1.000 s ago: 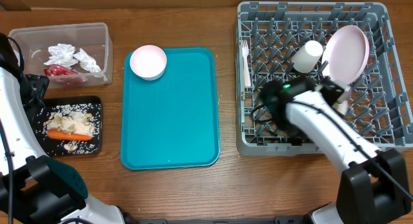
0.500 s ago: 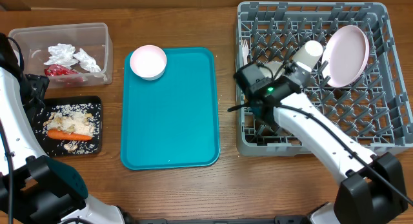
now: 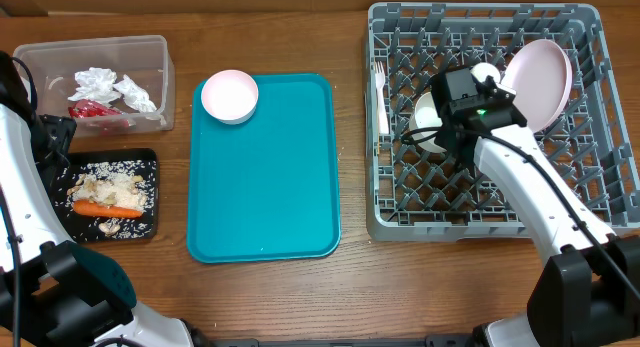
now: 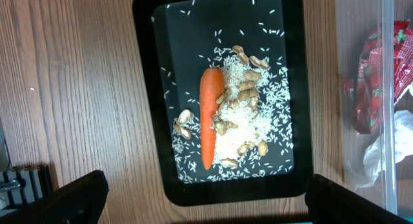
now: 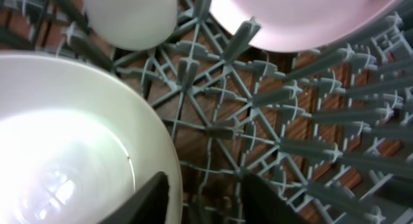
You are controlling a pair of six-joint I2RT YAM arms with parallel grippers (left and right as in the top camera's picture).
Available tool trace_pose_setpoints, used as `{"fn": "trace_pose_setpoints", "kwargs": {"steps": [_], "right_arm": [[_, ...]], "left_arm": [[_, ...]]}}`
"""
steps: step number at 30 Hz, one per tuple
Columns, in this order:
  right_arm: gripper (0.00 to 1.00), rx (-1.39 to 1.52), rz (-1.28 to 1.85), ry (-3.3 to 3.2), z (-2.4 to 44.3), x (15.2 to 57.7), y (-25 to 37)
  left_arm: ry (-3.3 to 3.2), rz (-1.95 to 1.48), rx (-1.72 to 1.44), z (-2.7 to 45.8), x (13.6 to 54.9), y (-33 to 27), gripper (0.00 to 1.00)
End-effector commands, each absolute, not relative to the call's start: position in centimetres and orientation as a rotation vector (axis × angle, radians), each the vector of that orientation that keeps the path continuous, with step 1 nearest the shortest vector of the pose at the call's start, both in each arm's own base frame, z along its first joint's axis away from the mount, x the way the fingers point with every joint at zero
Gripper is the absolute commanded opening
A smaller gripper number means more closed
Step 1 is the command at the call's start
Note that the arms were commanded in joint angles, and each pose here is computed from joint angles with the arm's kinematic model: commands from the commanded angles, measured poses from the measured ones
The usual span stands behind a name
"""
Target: Sort waste into correct bins and load items into the dishwasher rack
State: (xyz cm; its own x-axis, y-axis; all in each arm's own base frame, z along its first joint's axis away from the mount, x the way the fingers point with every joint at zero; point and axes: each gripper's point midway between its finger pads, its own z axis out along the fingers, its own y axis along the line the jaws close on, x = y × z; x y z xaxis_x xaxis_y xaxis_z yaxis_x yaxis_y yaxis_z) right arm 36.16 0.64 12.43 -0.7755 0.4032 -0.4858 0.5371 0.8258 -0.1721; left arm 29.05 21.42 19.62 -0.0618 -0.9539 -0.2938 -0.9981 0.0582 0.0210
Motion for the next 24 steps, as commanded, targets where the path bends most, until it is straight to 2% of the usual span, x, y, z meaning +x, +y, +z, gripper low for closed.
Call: {"fn": "trace_pose_setpoints", "kwargs": {"steps": [1,3,5,8,11,13,14,22,24], "right_arm": [[0.43,0.581,-0.346,2.589,15.1,37.0,1.8],[0.46,0.579,-0.335,2.579,16.8,37.2,2.0],[0.57,0.580,-0.311,2.563,18.9,37.5,2.2],[0.80,0.576,-0.223,2.544,22.2,38.0,3.1],[0.89,0.454,0.030,2.577,24.2,38.8,6.5],[0.87,0.268,0.205,2.602,24.7,39.2,9.3],[0.83,0.185,0.253,2.610,24.7,39.2,10.3],[0.59,0.046,0.162,2.761,19.7,39.5,10.8],[0.57,0.054,0.109,2.797,18.2,39.8,10.3]], "left_arm": [[2.099,0.313,-2.012,20.1,29.0,21.2,1.00],[2.099,0.313,-2.012,20.1,29.0,21.2,1.00],[2.099,0.313,-2.011,20.1,29.0,21.2,1.00],[2.099,0.314,-2.011,20.1,29.0,21.2,1.00],[2.099,0.314,-2.011,20.1,29.0,21.2,1.00],[2.099,0.314,-2.011,20.1,29.0,21.2,1.00],[2.099,0.313,-2.012,20.1,29.0,21.2,1.00],[2.099,0.313,-2.012,20.1,29.0,21.2,1.00],[2.099,0.313,-2.012,20.1,29.0,21.2,1.00]]}}
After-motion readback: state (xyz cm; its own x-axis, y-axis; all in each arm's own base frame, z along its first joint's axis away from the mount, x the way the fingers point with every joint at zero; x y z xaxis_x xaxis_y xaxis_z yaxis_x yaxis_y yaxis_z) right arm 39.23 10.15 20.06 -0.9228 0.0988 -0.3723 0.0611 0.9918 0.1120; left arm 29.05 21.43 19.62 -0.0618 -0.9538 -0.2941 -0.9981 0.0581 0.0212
